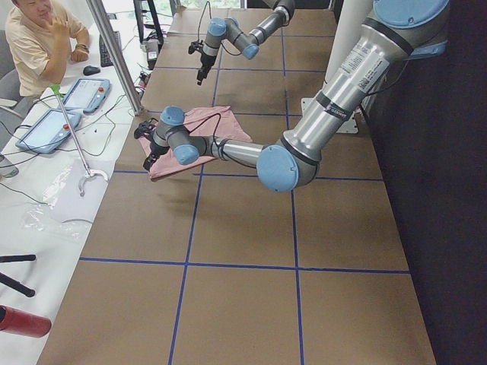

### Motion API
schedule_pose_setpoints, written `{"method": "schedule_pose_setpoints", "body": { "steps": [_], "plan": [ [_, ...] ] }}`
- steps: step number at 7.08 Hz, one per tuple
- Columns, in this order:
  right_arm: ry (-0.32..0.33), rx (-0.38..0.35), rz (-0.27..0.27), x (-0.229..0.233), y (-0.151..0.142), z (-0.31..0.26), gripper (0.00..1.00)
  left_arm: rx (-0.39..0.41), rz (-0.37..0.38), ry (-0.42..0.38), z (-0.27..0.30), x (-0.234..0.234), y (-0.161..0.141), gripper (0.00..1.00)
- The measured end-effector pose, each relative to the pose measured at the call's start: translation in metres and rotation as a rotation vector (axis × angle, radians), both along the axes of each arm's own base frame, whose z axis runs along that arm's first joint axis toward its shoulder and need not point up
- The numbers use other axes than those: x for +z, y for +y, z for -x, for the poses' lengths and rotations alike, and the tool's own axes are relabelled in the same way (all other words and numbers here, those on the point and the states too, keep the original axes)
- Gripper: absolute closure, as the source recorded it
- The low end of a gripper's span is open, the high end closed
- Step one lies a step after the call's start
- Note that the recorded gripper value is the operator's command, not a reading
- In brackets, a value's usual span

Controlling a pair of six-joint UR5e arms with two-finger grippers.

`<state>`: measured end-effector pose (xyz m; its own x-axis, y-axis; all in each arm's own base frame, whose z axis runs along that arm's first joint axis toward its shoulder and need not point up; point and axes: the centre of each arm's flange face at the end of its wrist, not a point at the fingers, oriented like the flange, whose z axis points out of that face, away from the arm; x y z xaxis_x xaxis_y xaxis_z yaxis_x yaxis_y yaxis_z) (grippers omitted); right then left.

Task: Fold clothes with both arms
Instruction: 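Move the right gripper to the shirt's collar edge and grasp it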

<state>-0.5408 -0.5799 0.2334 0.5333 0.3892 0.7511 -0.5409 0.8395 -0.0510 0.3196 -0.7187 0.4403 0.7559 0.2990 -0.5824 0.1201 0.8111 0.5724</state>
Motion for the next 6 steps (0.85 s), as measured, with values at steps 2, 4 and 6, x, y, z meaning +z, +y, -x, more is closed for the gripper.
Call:
{"method": "schedule_pose_setpoints", "body": {
  "steps": [2,4,6],
  "plan": [
    [-0.029,0.096,0.084,-0.006,0.034,0.049,0.51,0.001,-0.003,0.006,0.003,0.000,0.003,0.00],
    [-0.031,0.118,0.116,-0.002,0.046,0.068,0.52,0.000,-0.009,0.012,0.004,-0.003,0.005,0.00],
    [-0.027,0.111,0.123,-0.001,0.052,0.078,0.56,0.000,-0.013,0.015,0.005,-0.005,0.008,0.00]
  ]
}}
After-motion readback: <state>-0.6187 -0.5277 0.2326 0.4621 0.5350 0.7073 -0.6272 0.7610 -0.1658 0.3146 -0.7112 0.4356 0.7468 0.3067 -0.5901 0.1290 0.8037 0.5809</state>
